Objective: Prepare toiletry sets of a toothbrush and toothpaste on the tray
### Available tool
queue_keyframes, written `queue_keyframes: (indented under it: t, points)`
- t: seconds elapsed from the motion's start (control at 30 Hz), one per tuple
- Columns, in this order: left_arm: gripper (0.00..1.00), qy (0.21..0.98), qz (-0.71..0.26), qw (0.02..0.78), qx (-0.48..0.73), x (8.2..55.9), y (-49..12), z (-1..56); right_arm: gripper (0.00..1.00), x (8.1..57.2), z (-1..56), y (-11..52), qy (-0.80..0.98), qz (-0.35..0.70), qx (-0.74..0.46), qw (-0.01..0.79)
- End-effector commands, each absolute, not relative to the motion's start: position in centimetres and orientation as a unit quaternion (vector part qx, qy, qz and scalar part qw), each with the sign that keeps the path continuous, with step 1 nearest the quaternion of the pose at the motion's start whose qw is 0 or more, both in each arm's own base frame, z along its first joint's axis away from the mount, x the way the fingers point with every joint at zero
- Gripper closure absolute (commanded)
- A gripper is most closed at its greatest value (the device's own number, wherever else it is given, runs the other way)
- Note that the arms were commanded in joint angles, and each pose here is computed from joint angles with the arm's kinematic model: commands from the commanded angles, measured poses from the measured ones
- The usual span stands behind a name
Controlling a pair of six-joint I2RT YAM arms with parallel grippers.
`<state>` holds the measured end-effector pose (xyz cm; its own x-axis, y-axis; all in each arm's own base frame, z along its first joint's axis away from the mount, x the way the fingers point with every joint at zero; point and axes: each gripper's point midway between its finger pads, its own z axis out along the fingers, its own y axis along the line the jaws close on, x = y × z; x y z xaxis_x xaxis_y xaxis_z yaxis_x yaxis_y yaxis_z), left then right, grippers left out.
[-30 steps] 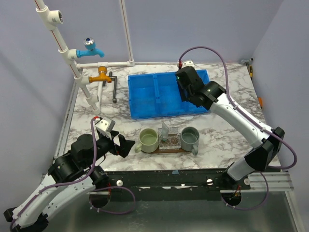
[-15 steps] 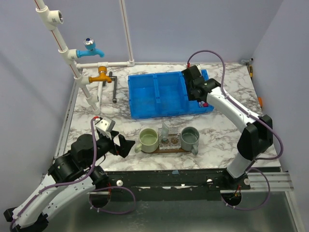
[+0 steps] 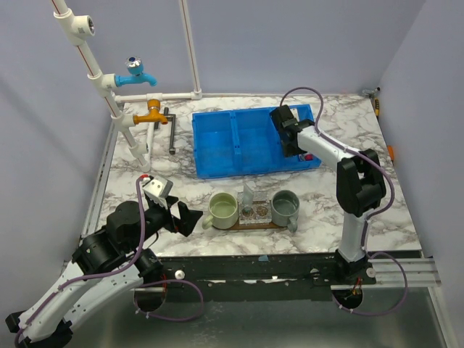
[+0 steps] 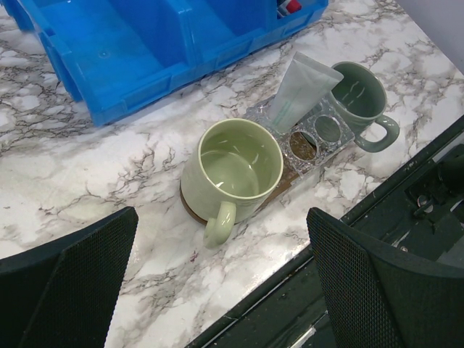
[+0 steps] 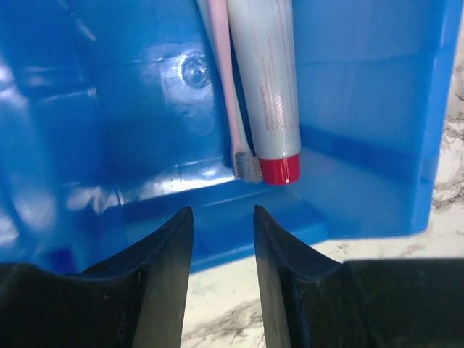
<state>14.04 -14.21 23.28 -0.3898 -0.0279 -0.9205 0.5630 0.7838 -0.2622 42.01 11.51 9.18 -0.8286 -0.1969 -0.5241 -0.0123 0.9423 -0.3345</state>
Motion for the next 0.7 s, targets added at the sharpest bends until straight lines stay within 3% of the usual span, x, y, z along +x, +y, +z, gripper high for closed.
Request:
queue_keyframes:
  t: [0.0,0.67]
  points:
    - [0.01,0.788,-0.268,0.528,0.168,14.3,-13.8,22.9,0.58,44.4,9.1,10.1,0.934,-0.188,-0.035,0.3]
    - [0.01,0.789,-0.266,0.528,0.168,14.3,-13.8,22.8,0.54,47.0,6.1,6.4,0.933,-0.228,-0.004,0.277]
